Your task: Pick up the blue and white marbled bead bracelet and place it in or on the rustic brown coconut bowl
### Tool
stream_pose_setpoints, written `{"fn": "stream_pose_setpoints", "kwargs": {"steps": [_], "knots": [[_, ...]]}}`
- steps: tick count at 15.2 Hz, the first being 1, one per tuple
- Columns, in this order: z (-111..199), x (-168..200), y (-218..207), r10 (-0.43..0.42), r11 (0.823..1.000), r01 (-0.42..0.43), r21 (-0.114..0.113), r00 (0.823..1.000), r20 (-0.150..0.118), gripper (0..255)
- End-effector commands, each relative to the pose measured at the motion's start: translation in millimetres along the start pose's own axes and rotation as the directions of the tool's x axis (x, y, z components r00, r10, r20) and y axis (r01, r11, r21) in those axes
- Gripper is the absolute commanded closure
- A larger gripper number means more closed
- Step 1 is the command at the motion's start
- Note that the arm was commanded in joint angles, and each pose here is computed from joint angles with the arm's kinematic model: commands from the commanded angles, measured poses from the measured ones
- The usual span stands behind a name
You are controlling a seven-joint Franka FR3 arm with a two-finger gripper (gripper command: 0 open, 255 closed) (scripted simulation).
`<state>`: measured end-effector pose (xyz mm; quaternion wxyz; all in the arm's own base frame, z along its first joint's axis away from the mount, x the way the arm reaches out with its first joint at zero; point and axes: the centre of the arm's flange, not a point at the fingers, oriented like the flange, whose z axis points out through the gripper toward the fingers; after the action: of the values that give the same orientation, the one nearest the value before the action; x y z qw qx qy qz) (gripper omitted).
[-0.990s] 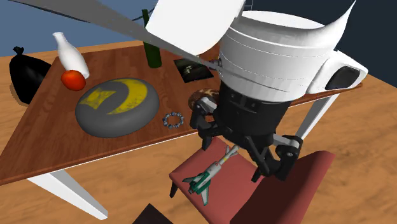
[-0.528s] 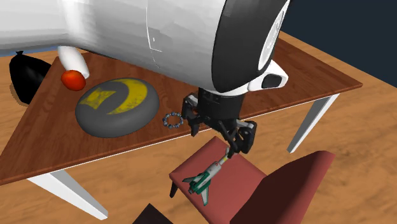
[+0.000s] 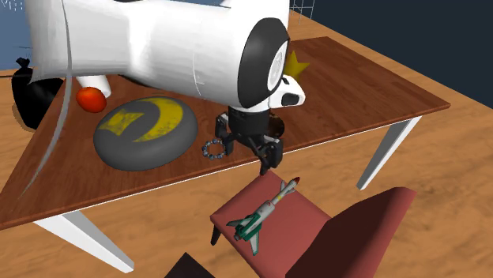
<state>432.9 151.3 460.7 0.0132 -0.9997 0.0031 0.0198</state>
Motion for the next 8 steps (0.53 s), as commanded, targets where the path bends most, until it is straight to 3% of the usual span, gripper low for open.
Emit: {"fn": "stream_pose_setpoints", "kwargs": {"steps": [1,8], "knots": [[16.5,12.2,-21.0,-0.001,1.000,0.001,-0.002,1.000,0.001,0],[68.0,58.2,-84.3,-0.006,1.000,0.006,-0.011,1.000,0.004,0]]}}
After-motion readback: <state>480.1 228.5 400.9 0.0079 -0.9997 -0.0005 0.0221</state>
